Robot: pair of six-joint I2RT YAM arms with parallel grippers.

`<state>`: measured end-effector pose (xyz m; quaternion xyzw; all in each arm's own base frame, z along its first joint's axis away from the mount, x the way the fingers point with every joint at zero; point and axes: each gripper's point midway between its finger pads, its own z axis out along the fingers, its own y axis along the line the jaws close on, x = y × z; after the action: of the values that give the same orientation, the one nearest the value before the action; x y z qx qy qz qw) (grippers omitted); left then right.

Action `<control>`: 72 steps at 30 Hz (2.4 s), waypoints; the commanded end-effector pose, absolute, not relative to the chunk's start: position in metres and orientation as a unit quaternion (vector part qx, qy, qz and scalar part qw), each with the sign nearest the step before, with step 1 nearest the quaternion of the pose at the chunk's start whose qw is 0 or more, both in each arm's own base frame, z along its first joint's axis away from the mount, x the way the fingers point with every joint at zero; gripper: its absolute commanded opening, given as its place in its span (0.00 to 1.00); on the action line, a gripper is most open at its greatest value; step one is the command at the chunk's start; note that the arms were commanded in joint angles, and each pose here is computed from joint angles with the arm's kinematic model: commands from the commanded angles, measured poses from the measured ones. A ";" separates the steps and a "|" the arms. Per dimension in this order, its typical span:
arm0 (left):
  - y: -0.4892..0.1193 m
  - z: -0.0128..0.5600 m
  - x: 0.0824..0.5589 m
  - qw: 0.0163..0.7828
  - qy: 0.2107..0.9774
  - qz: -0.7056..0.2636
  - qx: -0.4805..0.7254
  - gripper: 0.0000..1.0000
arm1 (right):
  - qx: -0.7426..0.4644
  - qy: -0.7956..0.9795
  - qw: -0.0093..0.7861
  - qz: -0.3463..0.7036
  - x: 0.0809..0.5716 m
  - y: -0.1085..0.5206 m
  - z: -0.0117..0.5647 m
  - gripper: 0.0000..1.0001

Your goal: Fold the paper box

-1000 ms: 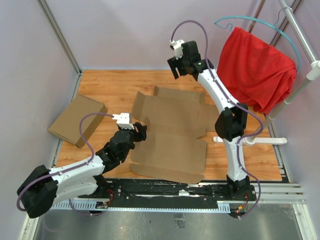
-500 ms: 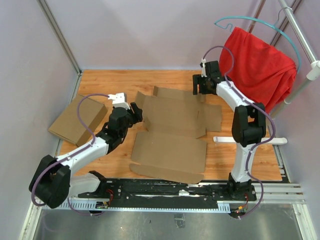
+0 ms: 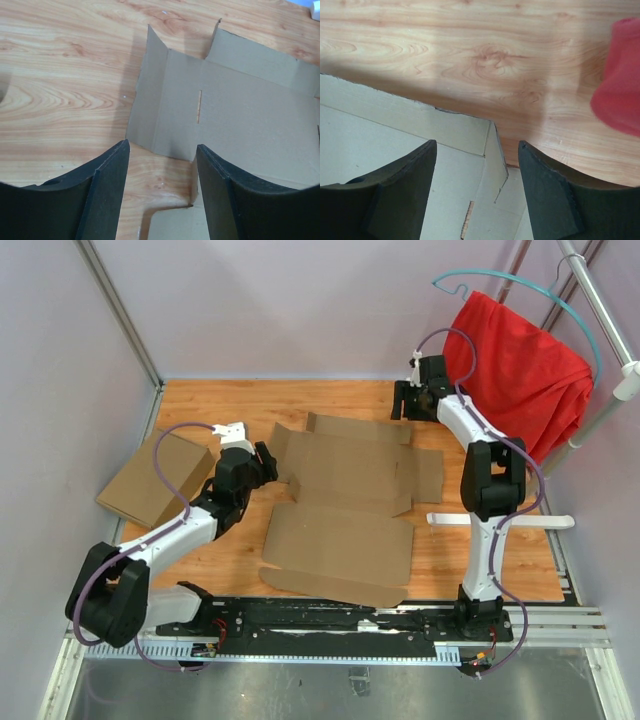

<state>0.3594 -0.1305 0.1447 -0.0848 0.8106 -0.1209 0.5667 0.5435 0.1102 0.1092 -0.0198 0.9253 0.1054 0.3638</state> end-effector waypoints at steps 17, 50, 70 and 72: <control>-0.105 0.133 0.381 0.544 0.826 -0.108 -0.101 0.60 | -0.023 0.948 0.293 0.126 0.530 0.110 0.080 0.42; -0.089 0.147 0.361 0.593 0.783 -0.145 -0.120 0.57 | -0.034 0.876 0.476 0.068 0.486 0.113 0.134 0.01; -0.079 0.175 0.294 0.684 0.681 -0.226 -0.129 0.59 | -0.078 0.604 0.793 0.024 0.374 0.141 0.201 0.01; -0.076 0.178 0.289 0.693 0.673 -0.226 -0.128 0.59 | -0.080 0.595 0.799 0.020 0.367 0.142 0.206 0.01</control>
<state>0.2948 -0.0814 0.1587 -0.1285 0.7056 -0.2180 0.6619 0.3771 0.1472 0.1359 -0.1164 0.7025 0.0342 0.7013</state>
